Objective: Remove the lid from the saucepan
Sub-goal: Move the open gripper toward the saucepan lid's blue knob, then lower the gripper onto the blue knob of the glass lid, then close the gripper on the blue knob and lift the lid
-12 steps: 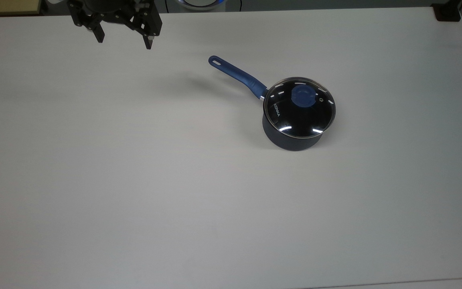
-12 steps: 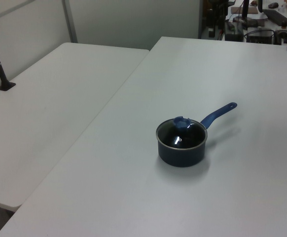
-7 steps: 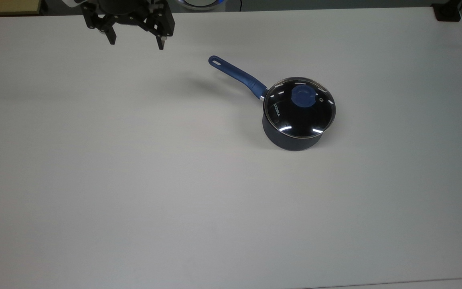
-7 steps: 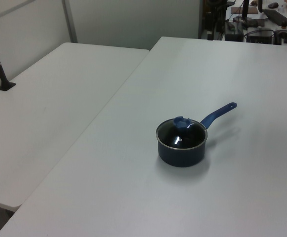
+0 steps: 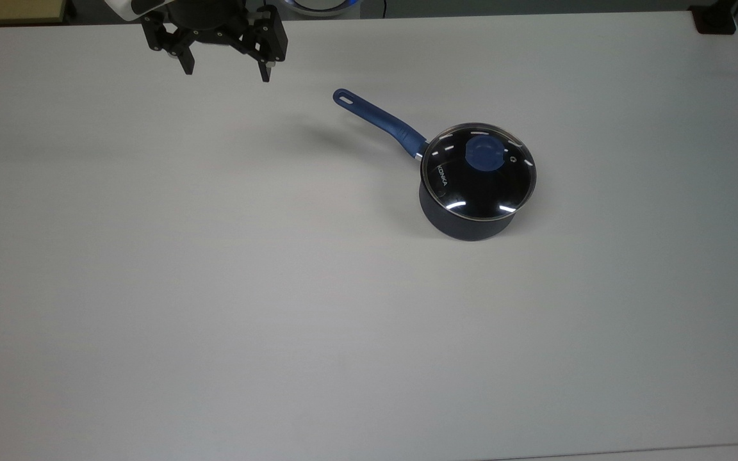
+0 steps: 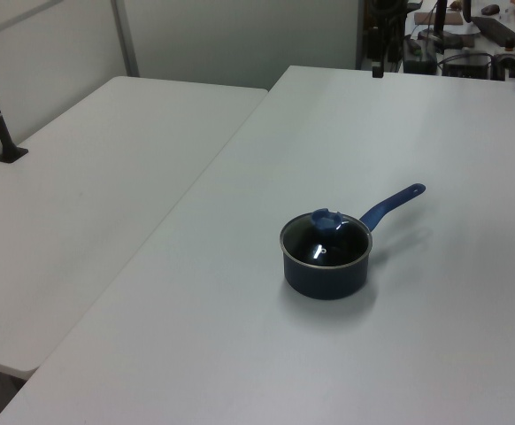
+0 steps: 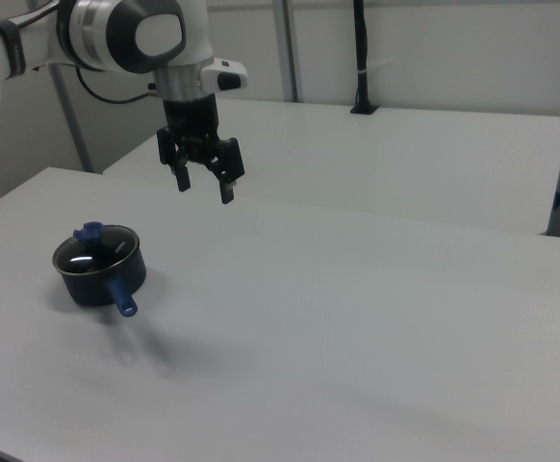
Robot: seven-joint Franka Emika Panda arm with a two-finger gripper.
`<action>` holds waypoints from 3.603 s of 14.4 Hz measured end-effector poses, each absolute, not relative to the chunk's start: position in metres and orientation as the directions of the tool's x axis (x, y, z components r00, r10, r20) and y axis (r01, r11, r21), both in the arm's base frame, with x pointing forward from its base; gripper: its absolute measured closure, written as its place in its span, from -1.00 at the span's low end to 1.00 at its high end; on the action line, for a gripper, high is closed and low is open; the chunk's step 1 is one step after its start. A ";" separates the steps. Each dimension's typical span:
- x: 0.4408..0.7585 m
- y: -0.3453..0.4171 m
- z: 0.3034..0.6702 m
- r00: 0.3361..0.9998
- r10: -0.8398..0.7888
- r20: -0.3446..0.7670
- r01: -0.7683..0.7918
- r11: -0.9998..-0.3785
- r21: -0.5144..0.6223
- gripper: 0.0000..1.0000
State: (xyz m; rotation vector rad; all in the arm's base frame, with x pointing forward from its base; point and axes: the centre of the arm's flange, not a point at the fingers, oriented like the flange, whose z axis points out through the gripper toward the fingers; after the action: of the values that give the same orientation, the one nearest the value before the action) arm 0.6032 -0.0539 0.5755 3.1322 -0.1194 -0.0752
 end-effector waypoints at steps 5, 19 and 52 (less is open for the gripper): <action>0.605 -0.045 0.573 0.997 -0.062 -0.052 -0.062 -0.998 0.008 -1.00; 0.613 0.194 0.528 0.988 0.156 0.014 0.156 -0.988 0.016 -1.00; 0.604 0.302 0.439 0.955 0.284 -0.085 0.290 -0.955 0.062 -0.57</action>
State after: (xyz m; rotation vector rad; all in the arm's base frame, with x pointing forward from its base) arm 0.6037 0.3024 0.4391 3.0326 0.4455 -0.1158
